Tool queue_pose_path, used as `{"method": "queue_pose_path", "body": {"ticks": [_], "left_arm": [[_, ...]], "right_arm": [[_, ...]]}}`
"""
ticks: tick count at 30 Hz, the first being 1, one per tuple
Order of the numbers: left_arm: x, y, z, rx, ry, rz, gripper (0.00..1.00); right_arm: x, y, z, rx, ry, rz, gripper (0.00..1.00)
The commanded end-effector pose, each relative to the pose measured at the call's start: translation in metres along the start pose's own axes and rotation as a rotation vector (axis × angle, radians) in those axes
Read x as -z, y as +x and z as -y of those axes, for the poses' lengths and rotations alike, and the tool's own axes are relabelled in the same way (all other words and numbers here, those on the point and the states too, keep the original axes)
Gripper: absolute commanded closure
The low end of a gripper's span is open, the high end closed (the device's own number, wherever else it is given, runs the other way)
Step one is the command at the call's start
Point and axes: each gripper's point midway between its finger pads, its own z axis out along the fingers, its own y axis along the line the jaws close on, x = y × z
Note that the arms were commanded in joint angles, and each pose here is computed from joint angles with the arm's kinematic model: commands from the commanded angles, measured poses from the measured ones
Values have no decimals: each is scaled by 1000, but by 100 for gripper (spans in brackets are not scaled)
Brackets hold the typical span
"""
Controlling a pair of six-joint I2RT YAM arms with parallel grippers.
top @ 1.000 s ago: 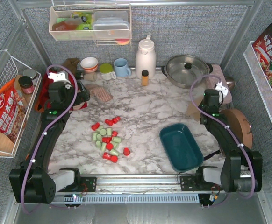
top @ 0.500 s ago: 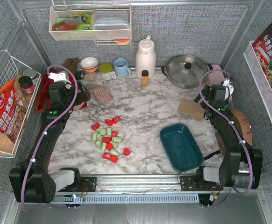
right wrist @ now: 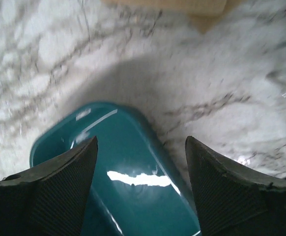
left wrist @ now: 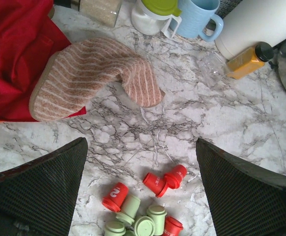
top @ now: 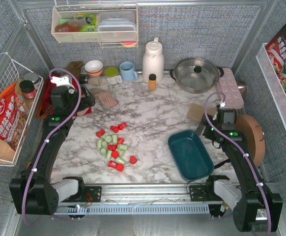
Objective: Mix the coffee capsules in the storage basket
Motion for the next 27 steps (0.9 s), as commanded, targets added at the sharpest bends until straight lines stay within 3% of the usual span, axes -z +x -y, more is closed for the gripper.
{"method": "queue_pose_path", "body": {"ticks": [1,12,27], "left_arm": [[2,-12,9,1,42,43,1],[5,-15,10,-1,42,55,1],[2,-10,12,5,59,34,1]], "right_arm": [[4,44,-2,20,-42,-140,25],[-6,73,-1,64,-35,-240,34],[-23,73,-22,99,-44,-274,69]]}}
